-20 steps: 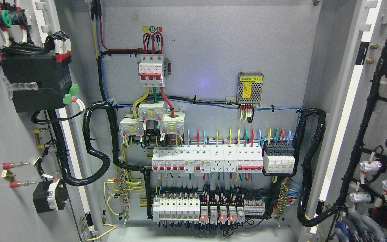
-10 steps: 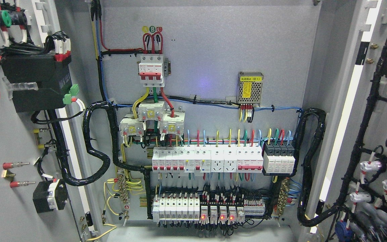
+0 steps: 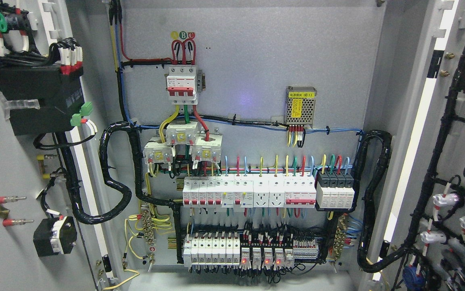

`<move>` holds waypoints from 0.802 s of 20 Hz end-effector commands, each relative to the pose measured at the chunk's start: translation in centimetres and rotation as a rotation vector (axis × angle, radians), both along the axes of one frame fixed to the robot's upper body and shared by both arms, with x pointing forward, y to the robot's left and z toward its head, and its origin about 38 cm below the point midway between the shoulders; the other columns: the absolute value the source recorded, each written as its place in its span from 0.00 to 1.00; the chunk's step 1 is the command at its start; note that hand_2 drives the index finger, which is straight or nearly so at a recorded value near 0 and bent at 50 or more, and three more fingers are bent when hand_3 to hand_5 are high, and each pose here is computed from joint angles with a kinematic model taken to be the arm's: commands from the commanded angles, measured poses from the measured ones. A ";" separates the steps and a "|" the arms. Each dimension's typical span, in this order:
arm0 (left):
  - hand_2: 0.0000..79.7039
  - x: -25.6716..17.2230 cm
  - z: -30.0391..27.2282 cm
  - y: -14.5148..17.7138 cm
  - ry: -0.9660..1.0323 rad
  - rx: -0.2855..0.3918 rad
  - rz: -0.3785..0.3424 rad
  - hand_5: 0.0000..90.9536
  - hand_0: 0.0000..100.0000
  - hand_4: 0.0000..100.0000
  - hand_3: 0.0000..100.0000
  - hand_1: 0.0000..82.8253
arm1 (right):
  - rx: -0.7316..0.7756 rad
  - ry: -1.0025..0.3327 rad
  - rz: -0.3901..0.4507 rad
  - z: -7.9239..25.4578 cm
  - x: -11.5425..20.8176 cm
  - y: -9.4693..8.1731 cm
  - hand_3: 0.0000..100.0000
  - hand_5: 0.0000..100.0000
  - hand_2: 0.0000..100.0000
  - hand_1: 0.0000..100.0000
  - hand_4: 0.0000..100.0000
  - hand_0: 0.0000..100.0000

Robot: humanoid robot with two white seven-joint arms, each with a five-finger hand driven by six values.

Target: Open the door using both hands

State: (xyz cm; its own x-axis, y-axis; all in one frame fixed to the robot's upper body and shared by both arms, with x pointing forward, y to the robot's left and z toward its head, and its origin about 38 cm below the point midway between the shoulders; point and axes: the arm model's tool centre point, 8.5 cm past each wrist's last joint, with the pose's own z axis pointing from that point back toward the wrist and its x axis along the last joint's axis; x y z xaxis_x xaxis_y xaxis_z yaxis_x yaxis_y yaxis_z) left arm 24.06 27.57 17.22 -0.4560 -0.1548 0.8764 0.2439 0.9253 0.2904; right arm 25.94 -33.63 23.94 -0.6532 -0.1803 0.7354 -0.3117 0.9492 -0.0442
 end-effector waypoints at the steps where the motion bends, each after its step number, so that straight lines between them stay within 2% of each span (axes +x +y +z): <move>1: 0.00 -0.1 1.6 3.5 -0.039 -0.005 0.084 0.00 0.00 0.00 0.00 0.00 | -0.019 -0.009 -0.049 0.4 -0.1 -1.6 0.00 0.00 0.00 0.00 0.00 0.00; 5: 0.00 -0.4 2.2 5.3 -0.049 -0.013 0.123 0.00 0.00 0.00 0.00 0.00 | -0.014 -0.004 -0.054 0.2 -0.2 -1.7 0.00 0.00 0.00 0.00 0.00 0.00; 8: 0.00 -0.6 2.6 6.5 -0.053 -0.023 0.144 0.00 0.00 0.00 0.00 0.00 | -0.018 0.014 -0.085 -0.1 -0.9 -2.5 0.00 0.00 0.00 0.00 0.00 0.00; 16: 0.00 -1.3 3.6 9.5 -0.067 -0.035 0.205 0.00 0.00 0.00 0.00 0.00 | 0.001 0.022 -0.095 -0.4 -1.0 -2.6 0.00 0.00 0.00 0.00 0.00 0.00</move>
